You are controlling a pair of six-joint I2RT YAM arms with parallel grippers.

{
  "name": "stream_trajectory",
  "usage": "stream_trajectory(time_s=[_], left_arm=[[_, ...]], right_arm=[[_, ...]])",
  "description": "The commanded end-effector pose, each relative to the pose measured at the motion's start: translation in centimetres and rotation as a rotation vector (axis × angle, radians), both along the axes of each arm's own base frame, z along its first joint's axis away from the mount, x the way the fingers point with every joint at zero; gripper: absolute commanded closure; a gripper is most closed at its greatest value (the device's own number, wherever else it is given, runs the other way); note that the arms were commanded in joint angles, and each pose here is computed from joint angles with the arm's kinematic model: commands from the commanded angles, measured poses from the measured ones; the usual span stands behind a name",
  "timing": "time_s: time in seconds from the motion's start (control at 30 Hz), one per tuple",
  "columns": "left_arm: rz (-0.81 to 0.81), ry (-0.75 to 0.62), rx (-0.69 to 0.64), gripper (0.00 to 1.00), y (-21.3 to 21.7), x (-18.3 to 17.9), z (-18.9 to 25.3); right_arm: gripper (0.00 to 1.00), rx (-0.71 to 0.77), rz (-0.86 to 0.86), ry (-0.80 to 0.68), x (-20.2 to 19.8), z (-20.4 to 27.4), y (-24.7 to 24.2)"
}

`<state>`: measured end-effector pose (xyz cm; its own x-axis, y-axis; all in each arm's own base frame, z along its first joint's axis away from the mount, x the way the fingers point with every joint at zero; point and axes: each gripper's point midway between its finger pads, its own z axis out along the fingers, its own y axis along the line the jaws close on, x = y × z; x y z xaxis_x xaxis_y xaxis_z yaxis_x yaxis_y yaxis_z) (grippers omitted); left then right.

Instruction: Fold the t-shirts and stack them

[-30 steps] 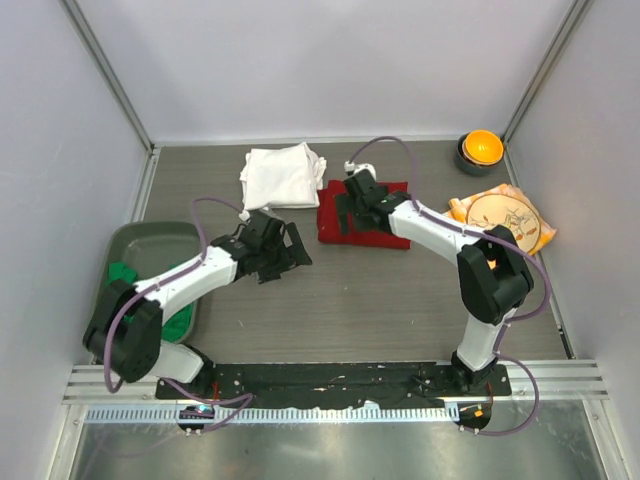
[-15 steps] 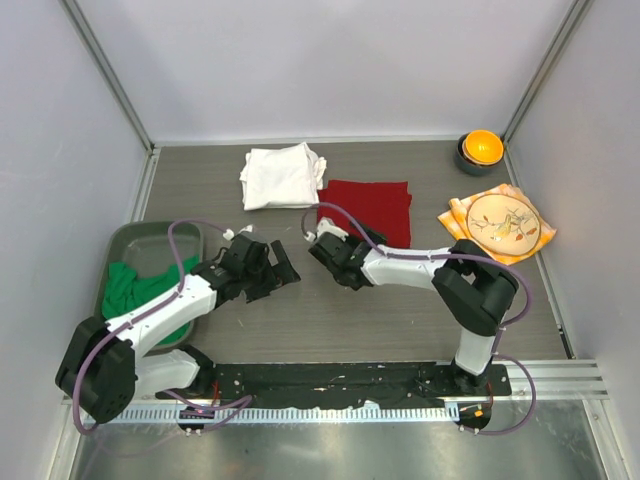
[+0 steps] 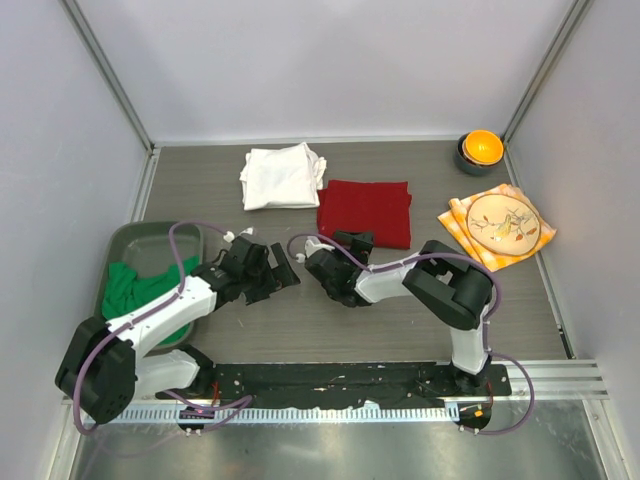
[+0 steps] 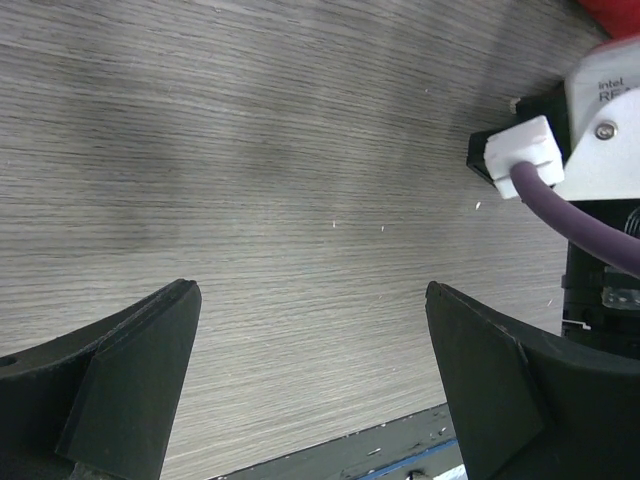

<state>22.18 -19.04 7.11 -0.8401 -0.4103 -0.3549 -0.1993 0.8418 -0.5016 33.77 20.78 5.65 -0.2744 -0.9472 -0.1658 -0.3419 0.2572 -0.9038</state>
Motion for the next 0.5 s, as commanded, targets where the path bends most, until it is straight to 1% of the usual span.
stream_trajectory(time_s=[0.0, 0.2, 0.3, 0.47], left_arm=[[-0.008, -0.044, -0.014, 0.00, -0.5, 1.1, 1.0], [-0.011, -0.023, 0.005, 0.00, -0.6, 1.3, 0.5], [-0.013, -0.015, 0.009, 0.00, -0.7, 1.3, 0.3], [-0.020, -0.016, 0.018, 0.00, -0.6, 1.5, 0.5]], right_arm=[[0.07, 0.041, 0.054, -0.050, 1.6, 0.3, 2.4], [0.07, 0.081, 0.059, -0.009, 3.2, -1.5, 2.4], [0.09, 0.100, 0.055, 0.028, 3.9, -2.6, 2.1], [0.19, 0.132, 0.020, 0.090, 5.1, -3.7, 1.3]])
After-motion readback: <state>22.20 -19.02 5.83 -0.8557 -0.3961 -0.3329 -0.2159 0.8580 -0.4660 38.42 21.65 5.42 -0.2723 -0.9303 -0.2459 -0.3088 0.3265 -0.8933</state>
